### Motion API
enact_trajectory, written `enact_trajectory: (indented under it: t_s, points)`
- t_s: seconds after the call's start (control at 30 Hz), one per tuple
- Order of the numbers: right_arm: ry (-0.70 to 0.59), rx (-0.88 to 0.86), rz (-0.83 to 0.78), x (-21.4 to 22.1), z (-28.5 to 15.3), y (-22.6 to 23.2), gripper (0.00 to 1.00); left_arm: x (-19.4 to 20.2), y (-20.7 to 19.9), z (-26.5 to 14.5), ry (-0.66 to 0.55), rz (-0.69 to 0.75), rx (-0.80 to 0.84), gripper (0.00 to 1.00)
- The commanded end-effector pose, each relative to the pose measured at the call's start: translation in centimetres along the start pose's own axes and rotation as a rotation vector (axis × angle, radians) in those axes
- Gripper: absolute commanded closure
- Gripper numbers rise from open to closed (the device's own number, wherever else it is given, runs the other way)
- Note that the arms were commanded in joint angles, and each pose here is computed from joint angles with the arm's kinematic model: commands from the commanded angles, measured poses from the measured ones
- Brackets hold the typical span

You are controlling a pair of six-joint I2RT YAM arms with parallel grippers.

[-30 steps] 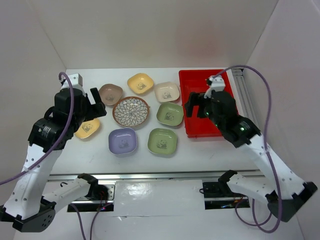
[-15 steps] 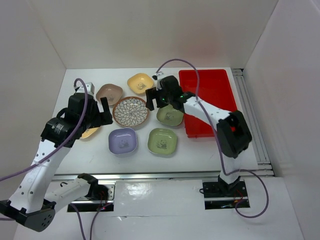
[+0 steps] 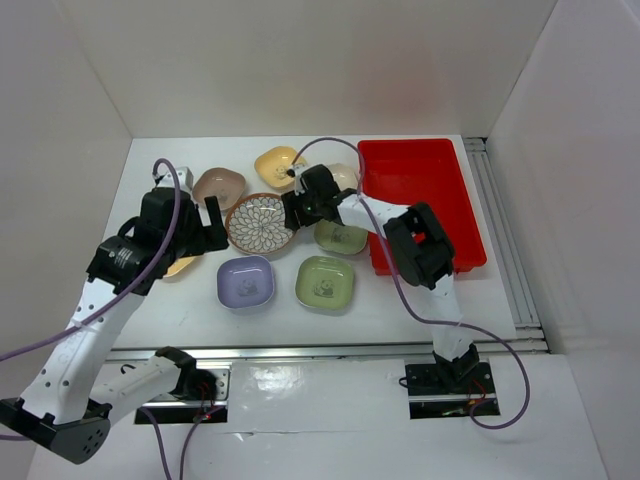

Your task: Place the plates into the plastic bin on the countertop

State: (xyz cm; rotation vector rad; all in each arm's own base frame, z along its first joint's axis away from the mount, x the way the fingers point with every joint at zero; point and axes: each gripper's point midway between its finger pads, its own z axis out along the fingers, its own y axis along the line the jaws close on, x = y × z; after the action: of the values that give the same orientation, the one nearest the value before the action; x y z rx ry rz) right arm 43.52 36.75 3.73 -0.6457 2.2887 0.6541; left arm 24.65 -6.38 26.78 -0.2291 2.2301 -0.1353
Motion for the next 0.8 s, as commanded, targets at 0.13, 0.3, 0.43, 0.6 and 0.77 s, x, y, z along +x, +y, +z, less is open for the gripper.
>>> enact_trajectory:
  t_s: [0.13, 0.3, 0.43, 0.6, 0.77]
  points:
    - [-0.056, -0.026, -0.007, -2.4, 1.5, 0.8, 0.49, -0.7, -0.5, 0.1, -0.036, 0.014, 0.031, 0.00]
    - [-0.046, -0.024, 0.007, -2.0, 2.1, 0.6, 0.59, -0.8, -0.5, -0.2, -0.043, 0.011, 0.035, 0.00]
    - [-0.041, 0.005, 0.049, -1.8, 2.3, -0.3, 0.91, -0.8, -0.5, -0.2, -0.044, 0.011, 0.035, 0.00]
    - [-0.061, 0.074, 0.082, -3.2, 0.8, -0.9, 1.00, -0.6, -0.4, -0.5, -0.052, 0.009, 0.038, 0.00]
    - [-0.177, 0.053, 0.124, -7.8, -2.9, 0.9, 1.00, -0.4, -0.3, -0.3, -0.044, 0.011, 0.035, 0.00]
